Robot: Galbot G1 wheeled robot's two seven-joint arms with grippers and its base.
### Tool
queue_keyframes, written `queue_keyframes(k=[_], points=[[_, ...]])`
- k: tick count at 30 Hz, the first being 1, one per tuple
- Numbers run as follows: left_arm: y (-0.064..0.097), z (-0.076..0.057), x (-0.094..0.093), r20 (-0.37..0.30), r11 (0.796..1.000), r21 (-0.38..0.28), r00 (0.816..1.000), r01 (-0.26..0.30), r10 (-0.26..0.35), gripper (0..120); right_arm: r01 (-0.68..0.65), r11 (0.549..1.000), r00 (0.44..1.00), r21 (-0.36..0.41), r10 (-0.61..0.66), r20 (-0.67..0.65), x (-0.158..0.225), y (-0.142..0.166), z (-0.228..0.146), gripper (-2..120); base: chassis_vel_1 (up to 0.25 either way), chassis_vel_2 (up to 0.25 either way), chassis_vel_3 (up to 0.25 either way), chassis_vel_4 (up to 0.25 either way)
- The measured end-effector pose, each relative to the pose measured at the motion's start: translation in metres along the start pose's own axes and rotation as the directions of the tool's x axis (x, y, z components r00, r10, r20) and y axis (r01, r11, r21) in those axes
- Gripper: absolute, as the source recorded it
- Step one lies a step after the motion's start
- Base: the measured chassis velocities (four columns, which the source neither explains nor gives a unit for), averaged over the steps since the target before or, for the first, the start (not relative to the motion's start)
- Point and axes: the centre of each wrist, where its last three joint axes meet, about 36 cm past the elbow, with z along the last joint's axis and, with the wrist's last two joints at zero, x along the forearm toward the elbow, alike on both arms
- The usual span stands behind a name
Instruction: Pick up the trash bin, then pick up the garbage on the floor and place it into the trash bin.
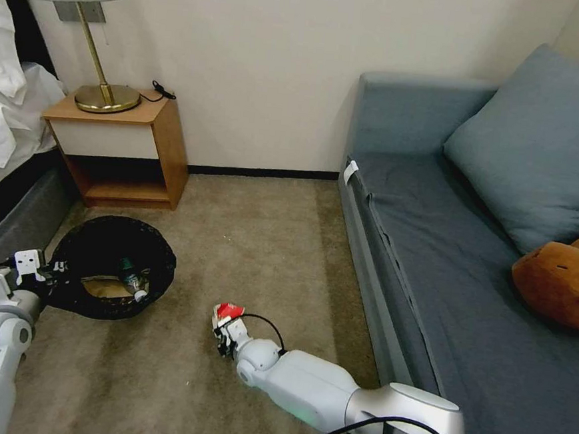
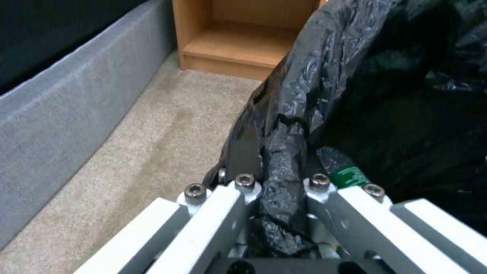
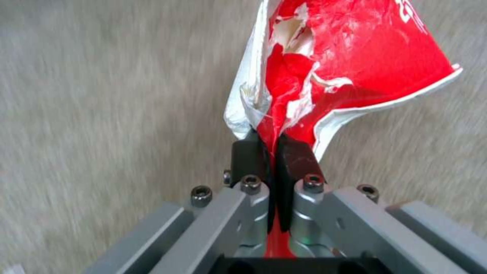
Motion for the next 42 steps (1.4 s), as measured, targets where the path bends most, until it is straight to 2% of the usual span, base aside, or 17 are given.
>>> queue_keyframes(k=[10, 11, 15, 17, 18, 20, 21, 23, 24, 25, 29, 30, 32, 36, 39, 41, 42], points=[[0.008, 0.003, -0.009, -0.002, 1.000, 0.003, 1.000, 0.005, -0.005, 3, 0.001, 0.998, 0.985, -0.063, 0.010, 0.174, 0.016, -0.018, -0.066, 0, 0.000, 0.000, 0.000, 0.000], [0.010, 0.001, -0.009, -0.001, 1.000, 0.003, 1.000, 0.005, -0.005, 3, 0.002, 0.999, 0.974, -0.054, 0.011, 0.228, 0.023, -0.025, -0.090, 0, 0.000, 0.000, 0.000, 0.000], [0.011, -0.001, -0.010, 0.002, 1.000, 0.003, 1.000, 0.005, -0.005, 3, 0.003, 0.999, 0.958, -0.035, 0.007, 0.286, 0.032, -0.031, -0.116, 0, 0.000, 0.000, 0.000, 0.000], [0.010, -0.001, -0.010, 0.002, 1.000, 0.004, 1.000, 0.002, -0.002, 3, 0.032, 0.999, 0.925, 0.003, -0.030, 0.379, 0.053, -0.033, -0.158, 0, 0.000, 0.000, 0.000, 0.000], [0.010, -0.001, -0.010, 0.002, 1.000, 0.004, 1.000, 0.002, -0.002, 3, 0.032, 0.999, 0.925, 0.003, -0.030, 0.379, 0.053, -0.033, -0.158, 0, 0.000, 0.000, 0.000, 0.000], [0.009, -0.002, -0.010, 0.003, 1.000, 0.004, 1.000, 0.000, 0.000, 3, 0.052, 0.999, 0.912, 0.010, -0.052, 0.407, 0.061, -0.030, -0.172, 0, 0.000, 0.000, 0.000, 0.000], [0.006, -0.001, -0.010, 0.005, 1.000, 0.005, 1.000, -0.007, 0.007, 3, 0.108, 0.994, 0.886, 0.031, -0.110, 0.450, 0.080, -0.016, -0.196, 0, 0.000, 0.000, 0.000, 0.000], [0.004, -0.002, -0.011, 0.005, 1.000, 0.006, 1.000, -0.010, 0.009, 3, 0.126, 0.991, 0.879, 0.039, -0.130, 0.459, 0.086, -0.011, -0.201, 0, 0.000, 0.000, 0.000, 0.000], [0.001, -0.002, -0.011, 0.007, 1.000, 0.006, 1.000, -0.015, 0.015, 3, 0.175, 0.983, 0.860, 0.059, -0.182, 0.476, 0.099, 0.003, -0.212, 0, 0.000, 0.000, 0.000, 0.000], [0.001, -0.002, -0.011, 0.007, 1.000, 0.006, 1.000, -0.015, 0.015, 3, 0.175, 0.983, 0.860, 0.059, -0.182, 0.476, 0.099, 0.003, -0.212, 0, 0.000, 0.000, 0.000, 0.000], [-0.004, -0.004, -0.011, 0.008, 1.000, 0.004, 1.000, -0.025, 0.025, 3, 0.331, 0.939, 0.802, 0.093, -0.331, 0.498, 0.140, 0.055, -0.229, 0, 0.000, 0.000, 0.000, 0.000], [-0.004, -0.004, -0.011, 0.008, 1.000, 0.004, 1.000, -0.025, 0.025, 3, 0.331, 0.939, 0.802, 0.093, -0.331, 0.498, 0.140, 0.055, -0.229, 0, 0.000, 0.000, 0.000, 0.000], [-0.005, -0.003, -0.011, 0.007, 1.000, 0.004, 1.000, -0.026, 0.026, 3, 0.390, 0.915, 0.778, 0.104, -0.388, 0.494, 0.152, 0.077, -0.229, 0, 0.000, 0.000, 0.000, 0.000], [-0.006, -0.002, -0.011, 0.005, 1.000, 0.003, 1.000, -0.026, 0.026, 3, 0.385, 0.917, 0.790, 0.107, -0.387, 0.475, 0.143, 0.080, -0.219, 0, 0.000, 0.000, 0.000, 0.000], [-0.007, -0.002, -0.010, 0.003, 1.000, 0.002, 1.000, -0.027, 0.027, 3, 0.336, 0.937, 0.817, 0.097, -0.341, 0.465, 0.119, 0.069, -0.207, 0, 0.000, 0.000, 0.000, 0.000], [-0.010, -0.001, -0.009, 0.000, 1.000, 0.005, 1.000, -0.031, 0.031, 3, 0.254, 0.965, 0.855, 0.069, -0.258, 0.449, 0.086, 0.044, -0.189, 0, 0.000, 0.000, 0.000, 0.000], [-0.010, -0.001, -0.009, 0.000, 1.000, 0.005, 1.000, -0.031, 0.031, 3, 0.254, 0.965, 0.855, 0.069, -0.258, 0.449, 0.086, 0.044, -0.189, 0, 0.000, 0.000, 0.000, 0.000]])
